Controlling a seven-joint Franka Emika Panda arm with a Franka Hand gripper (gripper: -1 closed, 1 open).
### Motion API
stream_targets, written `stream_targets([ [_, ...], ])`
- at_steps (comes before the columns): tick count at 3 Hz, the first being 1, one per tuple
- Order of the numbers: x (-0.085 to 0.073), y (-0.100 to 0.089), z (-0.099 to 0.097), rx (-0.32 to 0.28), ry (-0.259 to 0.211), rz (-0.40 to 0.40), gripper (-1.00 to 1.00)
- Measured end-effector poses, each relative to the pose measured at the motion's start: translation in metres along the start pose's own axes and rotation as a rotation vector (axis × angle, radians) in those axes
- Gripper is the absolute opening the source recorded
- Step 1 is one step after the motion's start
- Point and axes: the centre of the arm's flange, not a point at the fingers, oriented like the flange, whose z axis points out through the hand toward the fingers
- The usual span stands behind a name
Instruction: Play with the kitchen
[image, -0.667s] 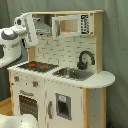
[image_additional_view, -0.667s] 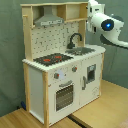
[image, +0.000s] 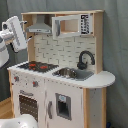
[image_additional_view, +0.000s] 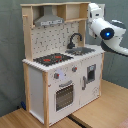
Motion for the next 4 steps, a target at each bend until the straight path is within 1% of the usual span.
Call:
stream_targets([
  [1,-0.007,0.007,-0.016,-0.065,-0.053,-0.004,1.0],
  [2,-0.021,0.019,-0.022,-0.127,-0.131,-0.001,1.0],
  [3,-0.037,0.04,-0.024,-0.175,-0.211,0.026,1.0],
  [4,-0.065,0.064,-0.011,-0.211,-0.321,0.059,1.0],
])
